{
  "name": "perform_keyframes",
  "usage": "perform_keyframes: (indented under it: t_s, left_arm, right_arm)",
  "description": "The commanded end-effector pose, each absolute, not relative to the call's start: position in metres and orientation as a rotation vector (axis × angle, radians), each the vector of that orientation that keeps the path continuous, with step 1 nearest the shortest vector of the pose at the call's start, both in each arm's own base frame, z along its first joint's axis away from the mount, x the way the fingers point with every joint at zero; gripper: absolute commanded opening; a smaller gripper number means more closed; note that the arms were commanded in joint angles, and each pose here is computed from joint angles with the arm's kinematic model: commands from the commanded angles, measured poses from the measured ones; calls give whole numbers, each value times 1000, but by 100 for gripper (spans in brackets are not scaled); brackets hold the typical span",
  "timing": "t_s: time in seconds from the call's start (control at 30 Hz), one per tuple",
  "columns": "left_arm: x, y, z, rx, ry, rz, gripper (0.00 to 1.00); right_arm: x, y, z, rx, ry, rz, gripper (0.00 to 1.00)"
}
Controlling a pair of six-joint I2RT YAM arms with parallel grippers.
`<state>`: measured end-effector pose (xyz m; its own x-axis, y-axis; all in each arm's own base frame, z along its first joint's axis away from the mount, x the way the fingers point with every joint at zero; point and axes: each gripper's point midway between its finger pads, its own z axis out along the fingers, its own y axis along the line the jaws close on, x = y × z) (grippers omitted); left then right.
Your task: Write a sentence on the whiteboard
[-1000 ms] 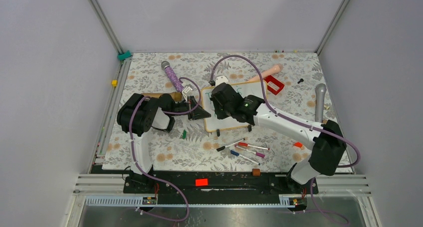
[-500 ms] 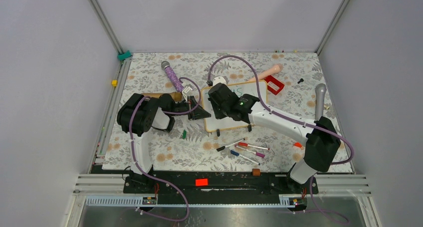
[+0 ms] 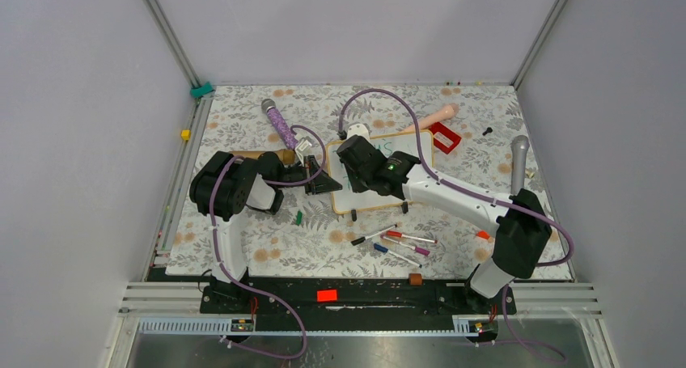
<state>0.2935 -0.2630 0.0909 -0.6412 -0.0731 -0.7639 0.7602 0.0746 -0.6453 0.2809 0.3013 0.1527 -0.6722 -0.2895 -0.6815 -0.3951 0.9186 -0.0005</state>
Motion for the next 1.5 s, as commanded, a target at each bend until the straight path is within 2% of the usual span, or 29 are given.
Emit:
perform_keyframes:
  t_s: [0.0,0.23,0.57,0.97,1.47]
  left_arm:
    - [276,-267,106,844,1595,-1639,0]
    - [276,-267,106,843,1595,-1639,0]
    - [277,-267,107,846,1591,-1638,0]
    - [276,-267,111,853,1581,-1634,0]
    - [273,-272,112,871,1574,-1644,0]
  right_arm:
    - [295,284,166,-399,2296,85,0]
    - [296,278,171,-372,2279,70,0]
    - [287,274,196,-349,2189,206,0]
    - [282,267,183,-294,2220,216,0]
    - [278,258,200,-237,2194,240,0]
